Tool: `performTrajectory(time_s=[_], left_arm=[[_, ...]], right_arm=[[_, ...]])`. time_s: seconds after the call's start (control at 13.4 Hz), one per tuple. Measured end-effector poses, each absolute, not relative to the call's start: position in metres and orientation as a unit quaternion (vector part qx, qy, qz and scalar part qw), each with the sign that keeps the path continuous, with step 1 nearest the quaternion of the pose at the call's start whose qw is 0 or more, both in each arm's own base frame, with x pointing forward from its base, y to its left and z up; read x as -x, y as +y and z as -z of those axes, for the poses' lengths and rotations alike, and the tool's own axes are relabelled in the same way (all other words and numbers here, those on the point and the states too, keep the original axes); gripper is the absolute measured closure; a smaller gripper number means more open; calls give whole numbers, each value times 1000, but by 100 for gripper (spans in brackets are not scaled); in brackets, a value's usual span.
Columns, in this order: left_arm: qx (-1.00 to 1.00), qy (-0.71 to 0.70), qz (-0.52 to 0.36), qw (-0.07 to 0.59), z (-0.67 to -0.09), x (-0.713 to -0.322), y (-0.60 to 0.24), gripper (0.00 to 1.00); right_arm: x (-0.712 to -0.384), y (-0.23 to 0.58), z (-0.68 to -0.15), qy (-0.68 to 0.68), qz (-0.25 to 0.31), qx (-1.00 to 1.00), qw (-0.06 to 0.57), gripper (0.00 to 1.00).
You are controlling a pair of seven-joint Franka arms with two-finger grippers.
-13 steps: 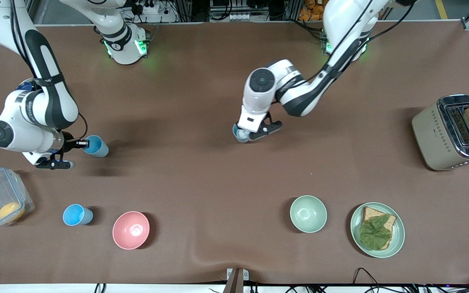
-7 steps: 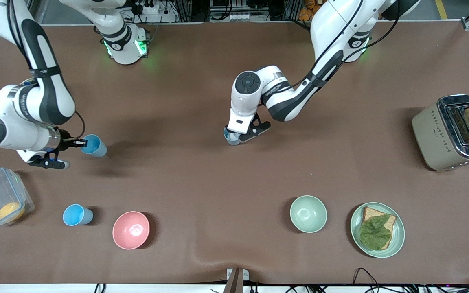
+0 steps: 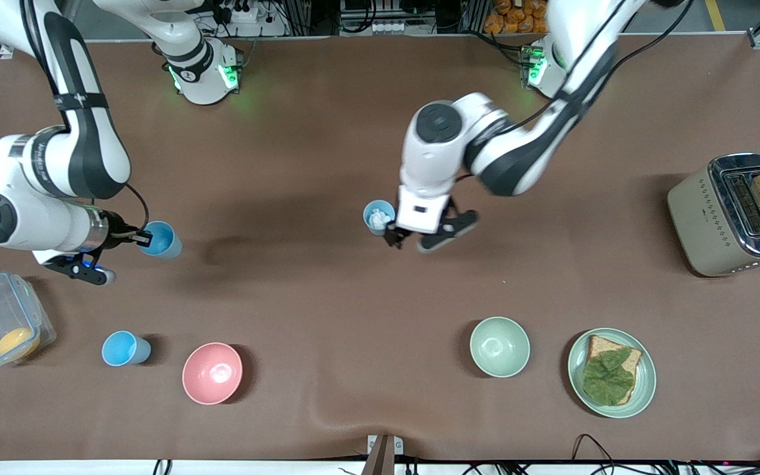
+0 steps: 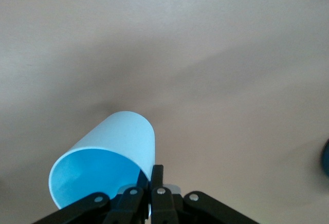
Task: Stack blue cups with both arms
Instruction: 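Move the held cup over the tissue cup while the left gripper withdraws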
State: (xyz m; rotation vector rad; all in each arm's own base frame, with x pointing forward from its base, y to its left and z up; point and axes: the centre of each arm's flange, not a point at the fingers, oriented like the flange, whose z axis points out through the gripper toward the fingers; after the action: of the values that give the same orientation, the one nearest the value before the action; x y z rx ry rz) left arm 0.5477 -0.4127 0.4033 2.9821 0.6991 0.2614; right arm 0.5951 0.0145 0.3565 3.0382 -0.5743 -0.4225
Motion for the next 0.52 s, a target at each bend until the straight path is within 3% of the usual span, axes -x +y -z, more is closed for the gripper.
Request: performTrajectory(time_s=[0.22, 0.52], left_arm=[[-981, 159, -113, -7, -458, -591, -312, 0], [-989, 102, -110, -18, -478, -624, -222, 0]], right_arm=[[-595, 64, -364, -228, 150, -962, -26, 97], [-585, 181, -391, -273, 159, -947, -52, 97]])
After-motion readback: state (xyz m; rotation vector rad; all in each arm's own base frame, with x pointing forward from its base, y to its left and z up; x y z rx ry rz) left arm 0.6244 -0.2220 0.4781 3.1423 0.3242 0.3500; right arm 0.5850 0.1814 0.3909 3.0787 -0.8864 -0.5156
